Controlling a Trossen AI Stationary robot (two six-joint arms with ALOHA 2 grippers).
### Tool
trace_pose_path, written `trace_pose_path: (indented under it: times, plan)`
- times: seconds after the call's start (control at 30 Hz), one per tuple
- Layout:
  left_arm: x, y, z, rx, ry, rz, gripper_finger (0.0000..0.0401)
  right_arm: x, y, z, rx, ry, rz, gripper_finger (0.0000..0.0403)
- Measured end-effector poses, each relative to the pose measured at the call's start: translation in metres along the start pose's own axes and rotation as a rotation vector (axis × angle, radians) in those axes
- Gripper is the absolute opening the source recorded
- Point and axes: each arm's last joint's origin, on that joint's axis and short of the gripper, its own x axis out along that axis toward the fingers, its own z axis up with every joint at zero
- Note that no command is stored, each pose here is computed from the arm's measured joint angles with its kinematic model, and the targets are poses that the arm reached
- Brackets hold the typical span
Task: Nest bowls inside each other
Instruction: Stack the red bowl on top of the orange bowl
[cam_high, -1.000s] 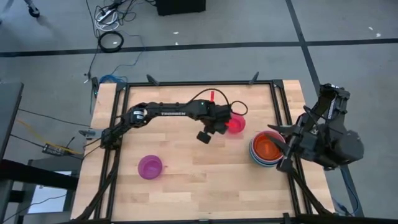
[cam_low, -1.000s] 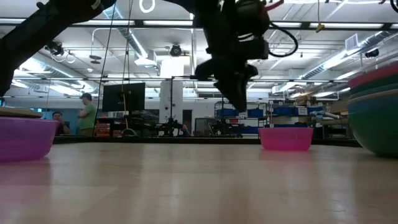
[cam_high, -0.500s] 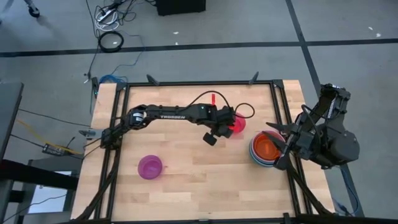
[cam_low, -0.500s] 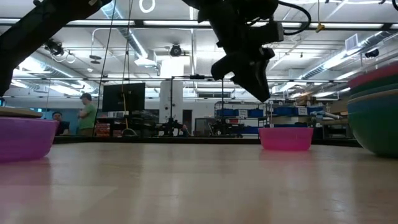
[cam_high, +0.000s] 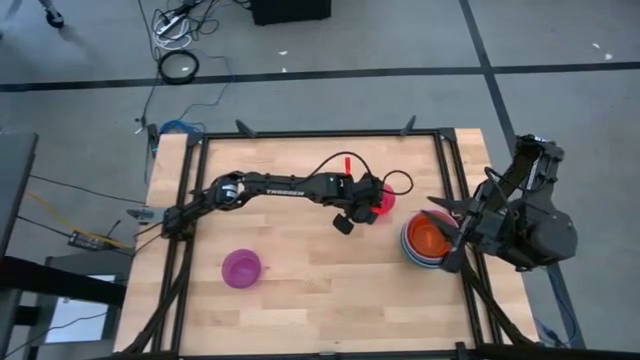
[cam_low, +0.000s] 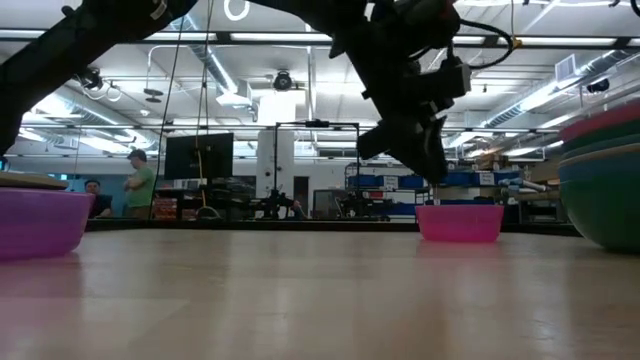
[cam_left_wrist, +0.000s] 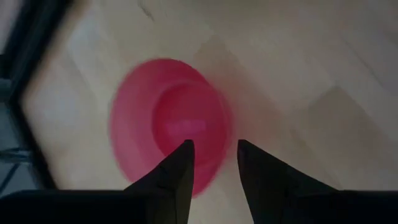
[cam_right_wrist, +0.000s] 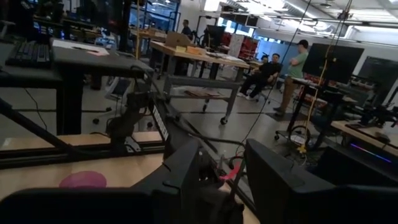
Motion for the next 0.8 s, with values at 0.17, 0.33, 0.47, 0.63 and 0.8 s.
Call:
trace_pose_path:
  times: [0.17,0.33,0.47,0.63,0.8]
  plan:
    - [0.010,-0.005,0.001,0.005,-0.001,-0.008,0.0131,0.001,0.000,0.000,-0.005,0.001,-0.005,0.0117]
    - [0.027,-0.011,0.000,-0.013,0.010,-0.015,0.0131,0.001,0.000,-0.001,-0.002,0.001,-0.007,0.0117]
    - [0.036,-0.010,-0.001,-0.037,-0.005,0.009,0.0131,0.001,0.001,-0.003,-0.001,0.001,-0.007,0.0116]
    - [0.057,-0.014,-0.009,-0.073,0.018,-0.004,0.0131,0.002,0.001,-0.004,-0.002,0.002,-0.008,0.0115]
    - [0.063,-0.016,-0.012,-0.077,0.034,-0.020,0.0097,0.002,0.001,-0.004,-0.002,0.001,-0.007,0.0114]
